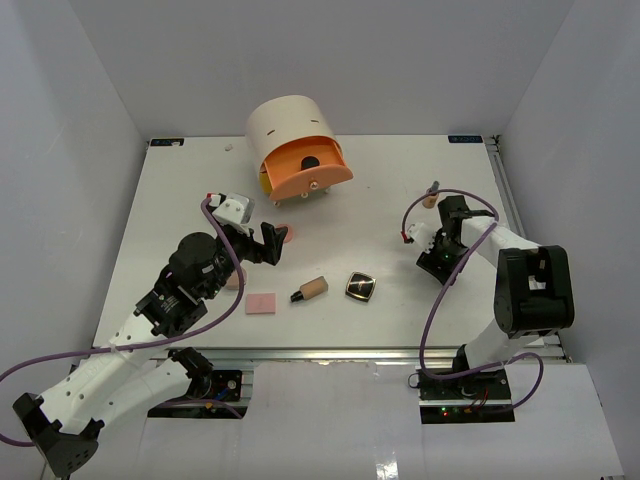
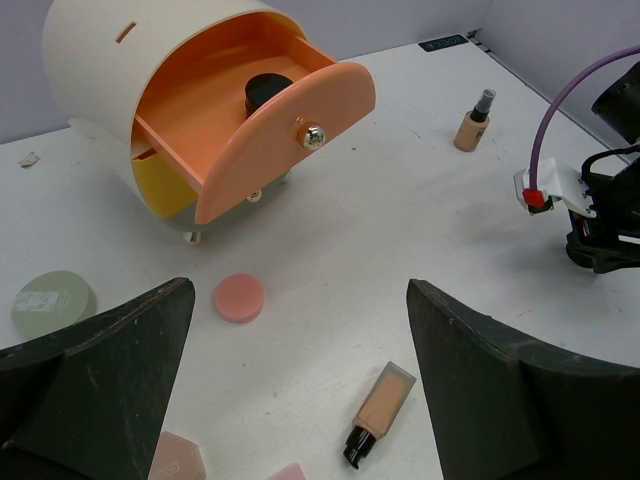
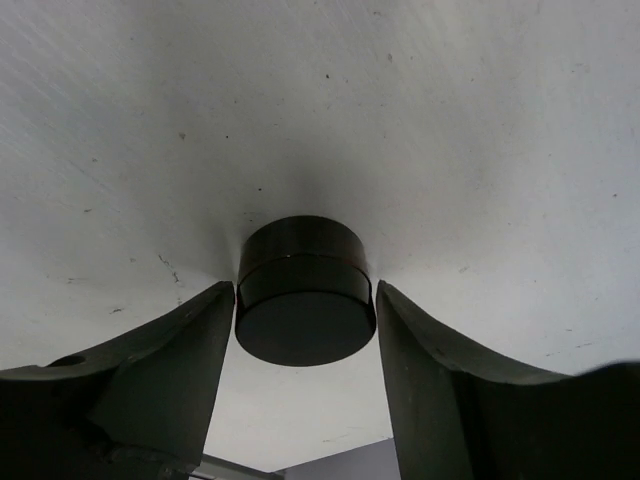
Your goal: Organize the makeup
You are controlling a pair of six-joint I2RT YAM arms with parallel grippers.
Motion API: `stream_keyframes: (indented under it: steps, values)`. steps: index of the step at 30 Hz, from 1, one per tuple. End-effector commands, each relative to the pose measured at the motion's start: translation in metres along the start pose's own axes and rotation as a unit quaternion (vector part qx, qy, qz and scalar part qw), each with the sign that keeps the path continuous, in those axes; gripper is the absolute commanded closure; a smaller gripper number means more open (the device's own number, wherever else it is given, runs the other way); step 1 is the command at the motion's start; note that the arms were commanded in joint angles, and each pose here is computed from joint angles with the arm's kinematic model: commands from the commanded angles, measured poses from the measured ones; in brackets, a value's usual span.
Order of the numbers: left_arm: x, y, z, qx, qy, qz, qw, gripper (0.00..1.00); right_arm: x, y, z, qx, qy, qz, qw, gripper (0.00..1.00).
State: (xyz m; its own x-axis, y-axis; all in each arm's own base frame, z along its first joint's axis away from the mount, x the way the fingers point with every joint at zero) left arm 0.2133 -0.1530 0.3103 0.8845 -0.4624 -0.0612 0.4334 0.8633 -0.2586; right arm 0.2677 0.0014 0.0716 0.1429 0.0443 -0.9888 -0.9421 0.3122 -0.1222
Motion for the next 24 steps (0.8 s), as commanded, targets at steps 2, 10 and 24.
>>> stream_keyframes:
  steps: [2, 10, 24]
  values:
    - [0.000, -0.001, 0.002, -0.003, -0.004, -0.006, 1.000, 0.02, -0.005, 0.001, 0.015, -0.001, -0.056, 0.023, 0.998, 0.65]
    - [0.001, 0.000, 0.001, -0.003, -0.003, -0.002, 1.000, 0.02, -0.079, -0.022, 0.076, -0.013, -0.226, -0.001, 0.974, 0.85]
    - [-0.002, 0.009, 0.005, -0.004, -0.023, 0.024, 0.999, 0.02, -0.266, -0.073, 0.291, -0.091, -0.507, -0.096, 0.852, 0.92]
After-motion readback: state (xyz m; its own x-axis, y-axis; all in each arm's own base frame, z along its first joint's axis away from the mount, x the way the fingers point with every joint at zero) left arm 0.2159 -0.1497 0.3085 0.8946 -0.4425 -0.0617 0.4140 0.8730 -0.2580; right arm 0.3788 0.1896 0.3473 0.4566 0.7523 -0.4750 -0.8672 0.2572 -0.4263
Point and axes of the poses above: each gripper's point midway between its finger pads, its own x axis out along the fingers, its own y axis along the line the jaws close on, z = x × y, the point moved 5 cm from there along -x, back along the fingers, and after that the axes turned 12 degrees about -x, right-handed, at the moved point
